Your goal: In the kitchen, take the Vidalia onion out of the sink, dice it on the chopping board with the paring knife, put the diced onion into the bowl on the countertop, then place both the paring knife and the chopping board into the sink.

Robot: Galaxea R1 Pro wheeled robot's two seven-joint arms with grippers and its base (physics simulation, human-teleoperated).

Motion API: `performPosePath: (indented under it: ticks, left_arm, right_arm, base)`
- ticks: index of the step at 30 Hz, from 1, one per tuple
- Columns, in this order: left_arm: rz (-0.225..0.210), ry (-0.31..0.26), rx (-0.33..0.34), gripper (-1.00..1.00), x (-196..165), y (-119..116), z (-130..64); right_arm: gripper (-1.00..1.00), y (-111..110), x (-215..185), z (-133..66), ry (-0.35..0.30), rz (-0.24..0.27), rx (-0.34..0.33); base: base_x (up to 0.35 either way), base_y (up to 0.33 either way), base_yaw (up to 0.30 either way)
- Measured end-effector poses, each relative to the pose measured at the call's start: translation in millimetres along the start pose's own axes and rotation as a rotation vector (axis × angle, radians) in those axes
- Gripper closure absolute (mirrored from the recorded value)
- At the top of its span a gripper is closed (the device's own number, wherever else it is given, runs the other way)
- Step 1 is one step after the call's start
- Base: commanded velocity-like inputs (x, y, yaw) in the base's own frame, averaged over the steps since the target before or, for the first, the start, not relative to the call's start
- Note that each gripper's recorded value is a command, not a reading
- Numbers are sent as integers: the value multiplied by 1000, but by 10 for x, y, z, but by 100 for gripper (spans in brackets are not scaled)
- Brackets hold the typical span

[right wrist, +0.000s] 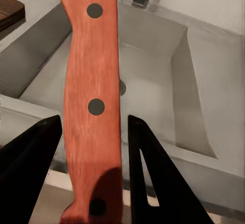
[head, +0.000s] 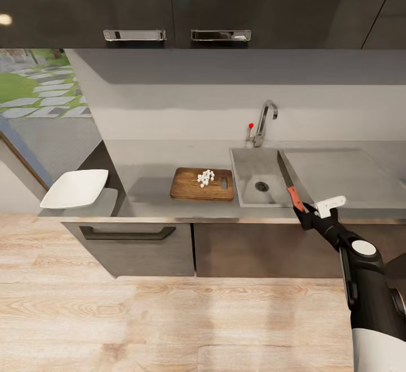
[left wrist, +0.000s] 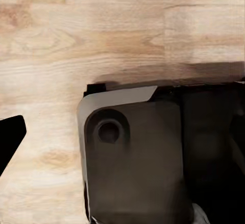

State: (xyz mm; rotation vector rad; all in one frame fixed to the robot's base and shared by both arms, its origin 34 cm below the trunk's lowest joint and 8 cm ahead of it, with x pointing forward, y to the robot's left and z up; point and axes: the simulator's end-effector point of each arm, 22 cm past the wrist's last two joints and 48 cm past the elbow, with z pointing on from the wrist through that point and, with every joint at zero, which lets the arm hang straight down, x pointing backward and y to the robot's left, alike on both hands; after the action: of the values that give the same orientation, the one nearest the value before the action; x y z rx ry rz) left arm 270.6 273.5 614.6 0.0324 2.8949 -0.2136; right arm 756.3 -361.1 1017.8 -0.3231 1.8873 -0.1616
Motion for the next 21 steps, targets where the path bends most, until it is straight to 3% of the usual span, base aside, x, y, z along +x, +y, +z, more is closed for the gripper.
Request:
performPosePath:
  ticks: [3,4,6,7,9,13,14,15,17,18,19,21]
  left_arm:
    - [-37,185,-68,-100,834,259,-145]
    - [-43,219,-87,-100,962,308,-181]
    - [-61,433,-217,-100,1617,609,-456]
    - [-64,477,-238,-100,1736,650,-522]
    - [-72,616,-282,-100,2133,726,-768]
    - [-83,811,-297,-100,2880,653,-1275]
    - [-85,833,-294,-100,2979,624,-1346]
    - [-83,806,-293,-100,2976,616,-1322]
    - [-69,656,-281,-100,2777,545,-1100]
    - [-70,608,-258,-100,2713,370,-1001]
    - [-74,584,-235,-100,2679,182,-930]
    - [-78,571,-221,-100,2660,57,-890]
  right_arm:
    - [100,51,4,38,22,10,9]
    - [100,44,17,42,30,14,16]
    - [100,-37,98,54,80,37,69]
    - [100,-57,102,60,89,41,83]
    - [100,-73,101,65,95,43,93]
    - [100,-85,102,70,101,45,103]
    - [100,-87,101,70,101,45,104]
    - [100,-62,91,77,100,43,98]
    - [100,57,45,107,93,31,73]
    - [100,120,23,122,90,23,60]
    - [100,158,7,131,87,17,52]
    - [100,178,0,136,86,14,48]
  base:
    - [0,0,0]
    - [0,0,0]
    - [0,0,0]
    - [0,0,0]
    - [0,0,0]
    - [0,0,0]
    - [0,0,0]
    - [0,0,0]
    - [0,0,0]
    - [0,0,0]
    - [0,0,0]
    - [0,0,0]
